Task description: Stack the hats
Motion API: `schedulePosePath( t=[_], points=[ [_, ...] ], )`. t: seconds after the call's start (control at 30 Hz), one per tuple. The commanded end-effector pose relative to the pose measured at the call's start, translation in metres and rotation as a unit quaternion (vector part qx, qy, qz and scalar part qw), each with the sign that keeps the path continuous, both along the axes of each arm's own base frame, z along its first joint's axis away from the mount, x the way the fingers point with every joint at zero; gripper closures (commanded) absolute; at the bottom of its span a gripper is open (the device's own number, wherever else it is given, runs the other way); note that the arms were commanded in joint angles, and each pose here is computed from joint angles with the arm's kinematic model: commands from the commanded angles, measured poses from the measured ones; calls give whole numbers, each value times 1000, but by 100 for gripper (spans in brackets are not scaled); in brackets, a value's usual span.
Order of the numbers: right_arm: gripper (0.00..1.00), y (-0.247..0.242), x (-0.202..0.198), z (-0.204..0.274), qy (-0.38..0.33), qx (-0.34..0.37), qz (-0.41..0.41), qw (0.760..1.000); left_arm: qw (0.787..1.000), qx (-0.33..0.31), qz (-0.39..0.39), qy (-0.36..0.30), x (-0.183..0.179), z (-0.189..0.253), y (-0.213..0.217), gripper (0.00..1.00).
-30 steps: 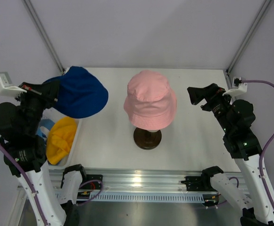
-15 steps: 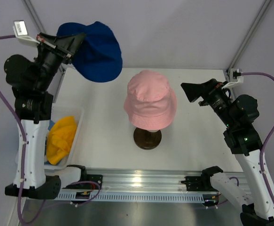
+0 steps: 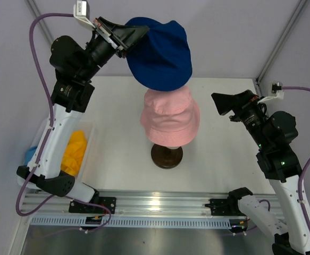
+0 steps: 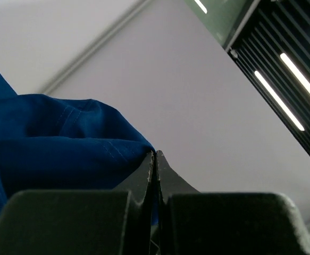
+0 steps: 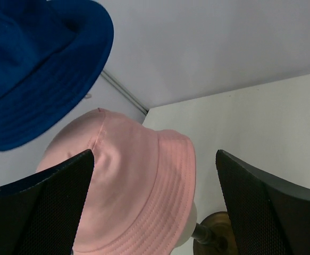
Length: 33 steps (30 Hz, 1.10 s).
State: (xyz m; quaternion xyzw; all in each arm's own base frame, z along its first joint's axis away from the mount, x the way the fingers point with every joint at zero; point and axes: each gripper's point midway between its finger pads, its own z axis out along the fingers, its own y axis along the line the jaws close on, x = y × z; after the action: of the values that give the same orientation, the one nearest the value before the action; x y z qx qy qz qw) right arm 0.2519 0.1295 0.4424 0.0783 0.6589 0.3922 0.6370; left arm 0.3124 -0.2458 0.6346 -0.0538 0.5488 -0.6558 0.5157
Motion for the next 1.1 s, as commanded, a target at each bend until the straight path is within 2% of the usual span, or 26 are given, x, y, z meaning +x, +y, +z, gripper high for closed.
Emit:
schedulePosePath(
  t=[0.0, 0.2, 0.47, 0.8, 1.07],
  points=[
    [1, -23, -7, 23, -12, 39, -56, 998, 999, 2, -42, -29, -32, 5, -12, 99],
    [1, -24, -10, 22, -16, 117, -56, 991, 995, 26, -92, 30, -35, -58, -37, 99],
    [0, 2, 1, 14, 2, 142, 8, 990, 991, 29, -127, 43, -52, -79, -48, 99],
    [1, 13, 2, -11, 57, 197, 37, 978, 994, 35, -84, 54, -62, -115, -31, 99],
    [12, 18, 11, -11, 47, 251, 52, 965, 997, 5, -64, 40, -77, -118, -14, 99]
  ],
)
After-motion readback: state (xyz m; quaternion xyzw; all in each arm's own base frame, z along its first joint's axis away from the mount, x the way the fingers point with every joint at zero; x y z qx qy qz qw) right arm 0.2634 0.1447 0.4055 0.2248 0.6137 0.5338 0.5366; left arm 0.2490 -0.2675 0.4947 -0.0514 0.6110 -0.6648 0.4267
